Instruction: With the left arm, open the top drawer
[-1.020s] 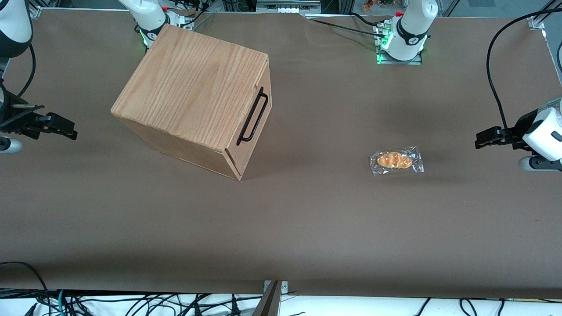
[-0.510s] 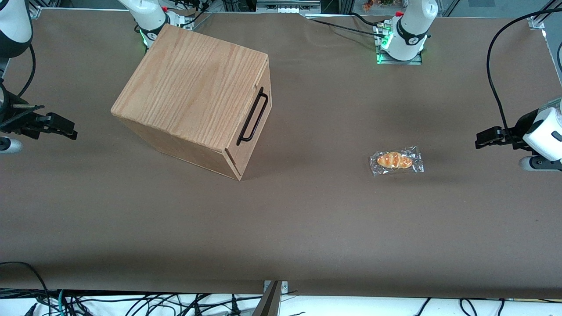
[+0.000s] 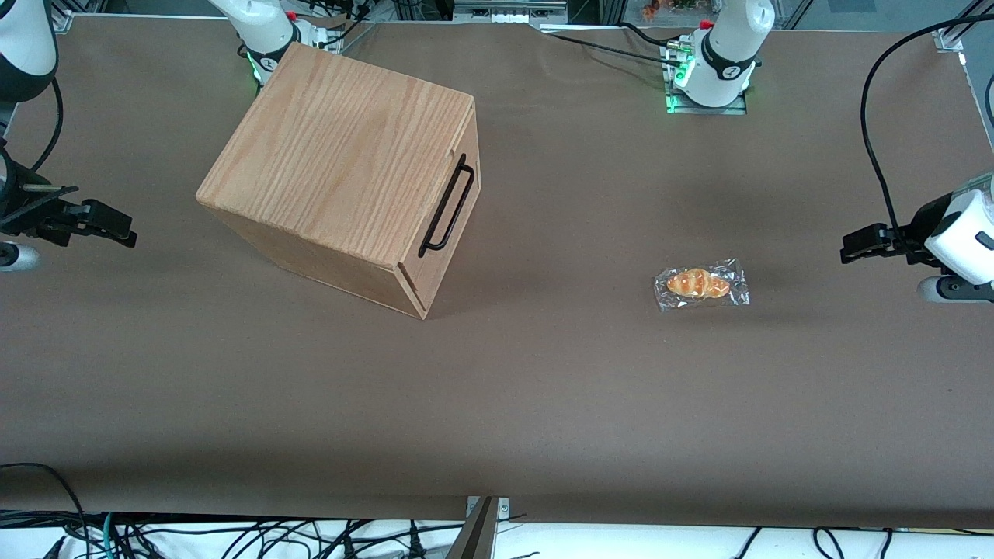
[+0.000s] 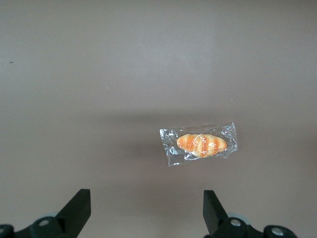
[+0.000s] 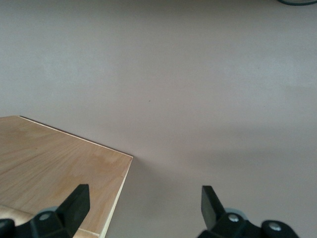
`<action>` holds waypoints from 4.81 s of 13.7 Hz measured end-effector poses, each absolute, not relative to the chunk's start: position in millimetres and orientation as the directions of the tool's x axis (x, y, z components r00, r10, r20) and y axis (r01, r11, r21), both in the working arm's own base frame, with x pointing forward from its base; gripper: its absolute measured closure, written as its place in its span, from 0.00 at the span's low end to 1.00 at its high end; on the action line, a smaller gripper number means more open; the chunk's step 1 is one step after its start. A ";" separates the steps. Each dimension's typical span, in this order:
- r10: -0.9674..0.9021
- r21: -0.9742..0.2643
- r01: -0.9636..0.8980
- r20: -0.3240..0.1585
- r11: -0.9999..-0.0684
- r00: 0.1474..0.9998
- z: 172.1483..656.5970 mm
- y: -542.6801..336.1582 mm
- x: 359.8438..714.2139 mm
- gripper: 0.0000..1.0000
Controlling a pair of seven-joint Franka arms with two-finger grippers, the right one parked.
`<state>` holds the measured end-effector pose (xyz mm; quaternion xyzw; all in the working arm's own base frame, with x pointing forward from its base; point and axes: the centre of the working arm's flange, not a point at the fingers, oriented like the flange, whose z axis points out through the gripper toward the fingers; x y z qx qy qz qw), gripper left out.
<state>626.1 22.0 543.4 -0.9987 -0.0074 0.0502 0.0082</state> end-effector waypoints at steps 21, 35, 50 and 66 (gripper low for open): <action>-0.047 0.104 -0.035 -0.111 -0.994 0.993 545.2 -103.0 617.7 0.00; 0.010 0.103 0.027 -0.157 -0.994 0.988 506.9 -373.9 533.4 0.00; 0.005 0.207 0.024 -0.093 -0.978 0.996 455.3 -472.3 517.4 0.00; -0.029 0.229 -0.005 -0.104 -0.973 0.994 411.0 -508.4 508.8 0.00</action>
